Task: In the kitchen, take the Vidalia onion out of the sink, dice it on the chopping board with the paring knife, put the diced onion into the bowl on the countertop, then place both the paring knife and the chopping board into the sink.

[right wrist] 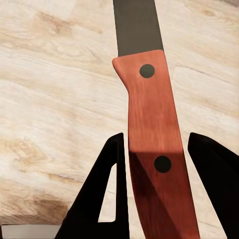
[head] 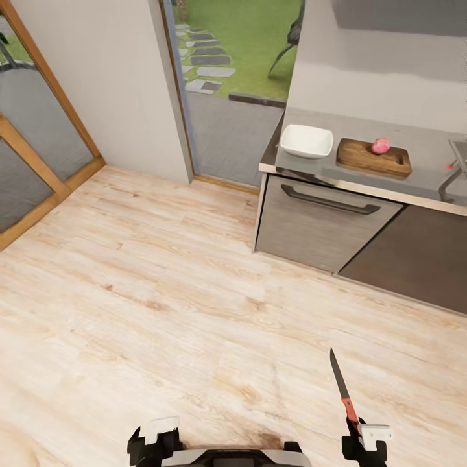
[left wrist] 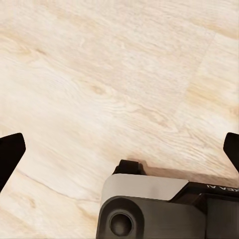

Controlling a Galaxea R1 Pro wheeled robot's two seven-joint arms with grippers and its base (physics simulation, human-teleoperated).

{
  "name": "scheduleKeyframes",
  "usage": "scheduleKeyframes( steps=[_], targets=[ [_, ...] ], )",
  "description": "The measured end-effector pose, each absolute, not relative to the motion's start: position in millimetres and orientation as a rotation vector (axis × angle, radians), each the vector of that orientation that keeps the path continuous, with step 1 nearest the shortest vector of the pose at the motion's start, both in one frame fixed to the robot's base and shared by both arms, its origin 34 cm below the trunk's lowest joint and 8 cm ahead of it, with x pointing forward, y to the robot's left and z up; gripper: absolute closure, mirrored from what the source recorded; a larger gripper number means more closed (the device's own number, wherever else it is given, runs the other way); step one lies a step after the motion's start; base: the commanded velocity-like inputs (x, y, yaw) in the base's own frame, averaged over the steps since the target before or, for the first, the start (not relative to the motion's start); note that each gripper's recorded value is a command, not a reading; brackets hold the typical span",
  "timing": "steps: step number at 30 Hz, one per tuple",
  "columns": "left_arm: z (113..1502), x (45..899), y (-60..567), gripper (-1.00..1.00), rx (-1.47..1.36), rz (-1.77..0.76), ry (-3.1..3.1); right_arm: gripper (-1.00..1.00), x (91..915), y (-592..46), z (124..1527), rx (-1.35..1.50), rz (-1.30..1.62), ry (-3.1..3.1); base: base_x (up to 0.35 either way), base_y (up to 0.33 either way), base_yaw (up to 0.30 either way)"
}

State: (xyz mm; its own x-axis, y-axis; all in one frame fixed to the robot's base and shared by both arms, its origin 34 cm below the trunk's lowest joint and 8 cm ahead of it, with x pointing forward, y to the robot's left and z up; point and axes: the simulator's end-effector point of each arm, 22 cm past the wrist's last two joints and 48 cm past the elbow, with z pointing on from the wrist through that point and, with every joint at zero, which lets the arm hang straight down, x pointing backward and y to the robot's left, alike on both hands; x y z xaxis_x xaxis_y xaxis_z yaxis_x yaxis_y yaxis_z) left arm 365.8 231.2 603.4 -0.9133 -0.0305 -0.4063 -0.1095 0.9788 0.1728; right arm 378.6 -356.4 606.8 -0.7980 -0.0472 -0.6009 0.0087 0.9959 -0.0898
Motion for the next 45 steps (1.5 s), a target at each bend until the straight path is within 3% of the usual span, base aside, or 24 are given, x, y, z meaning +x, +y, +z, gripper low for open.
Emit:
scheduleKeyframes(
  steps=[16,45],
  targets=[
    [610,376,231,-1.00,-0.103,0.265,2.687,1.00,389,-356,614,-0.025,-0.115,2.466,0.000,0.000,-0.067],
    [621,391,230,-1.00,-0.106,0.259,2.649,1.00,404,-356,625,-0.023,-0.115,2.427,0.000,0.000,-0.225]
  ],
)
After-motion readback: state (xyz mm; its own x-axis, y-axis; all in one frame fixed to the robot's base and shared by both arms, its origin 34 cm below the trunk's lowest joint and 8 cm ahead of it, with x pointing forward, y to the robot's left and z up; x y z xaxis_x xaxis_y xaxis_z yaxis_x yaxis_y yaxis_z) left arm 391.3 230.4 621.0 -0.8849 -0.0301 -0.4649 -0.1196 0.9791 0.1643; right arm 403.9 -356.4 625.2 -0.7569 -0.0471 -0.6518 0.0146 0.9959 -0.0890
